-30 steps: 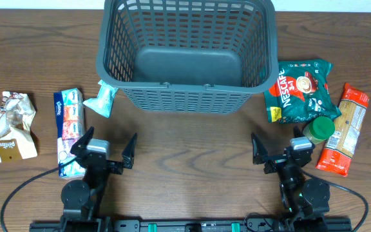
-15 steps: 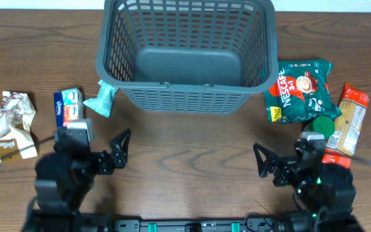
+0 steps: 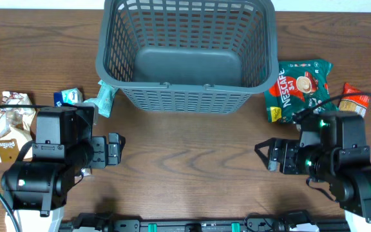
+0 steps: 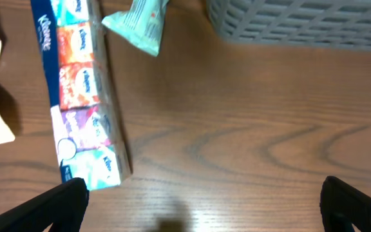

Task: Pack container
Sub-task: 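Move the right gripper over the green Nescafé bag and descend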

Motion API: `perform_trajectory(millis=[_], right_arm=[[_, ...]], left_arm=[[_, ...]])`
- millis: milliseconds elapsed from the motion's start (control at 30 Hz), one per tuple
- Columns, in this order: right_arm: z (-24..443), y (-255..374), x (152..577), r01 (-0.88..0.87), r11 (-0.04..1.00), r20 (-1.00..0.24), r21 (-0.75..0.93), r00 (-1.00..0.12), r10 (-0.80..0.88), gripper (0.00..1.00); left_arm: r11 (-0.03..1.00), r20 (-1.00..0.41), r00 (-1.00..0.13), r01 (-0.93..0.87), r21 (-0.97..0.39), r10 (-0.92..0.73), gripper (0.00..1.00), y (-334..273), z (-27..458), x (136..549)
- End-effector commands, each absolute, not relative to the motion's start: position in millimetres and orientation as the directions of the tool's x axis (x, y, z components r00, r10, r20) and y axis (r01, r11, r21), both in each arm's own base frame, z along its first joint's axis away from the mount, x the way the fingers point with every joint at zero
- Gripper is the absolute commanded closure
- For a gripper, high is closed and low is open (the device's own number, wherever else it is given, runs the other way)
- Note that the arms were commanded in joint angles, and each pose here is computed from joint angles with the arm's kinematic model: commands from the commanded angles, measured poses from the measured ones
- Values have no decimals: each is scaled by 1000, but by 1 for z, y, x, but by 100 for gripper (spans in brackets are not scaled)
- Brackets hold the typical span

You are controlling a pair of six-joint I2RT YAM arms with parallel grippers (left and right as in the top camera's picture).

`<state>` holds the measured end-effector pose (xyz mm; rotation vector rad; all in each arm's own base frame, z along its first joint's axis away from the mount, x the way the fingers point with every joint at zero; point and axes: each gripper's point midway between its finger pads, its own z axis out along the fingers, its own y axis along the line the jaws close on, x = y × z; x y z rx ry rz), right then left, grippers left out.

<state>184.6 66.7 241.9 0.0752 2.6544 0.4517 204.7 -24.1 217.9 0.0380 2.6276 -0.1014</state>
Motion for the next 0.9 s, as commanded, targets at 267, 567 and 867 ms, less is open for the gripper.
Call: perform_trajectory(millis=[267, 567, 867], right_arm=[[325, 14, 241, 161, 970, -590, 180, -772, 238, 99], [311, -75, 322, 432, 897, -452, 95, -784, 425, 24], [235, -146, 374, 380, 925, -323, -11, -877, 357, 1]], left_arm=[[1000, -614, -789, -1, 29, 17, 1, -5, 265, 207], [983, -616, -785, -156, 95, -65, 1, 26, 269, 211], [980, -601, -795, -171, 98, -78, 1, 30, 264, 217]])
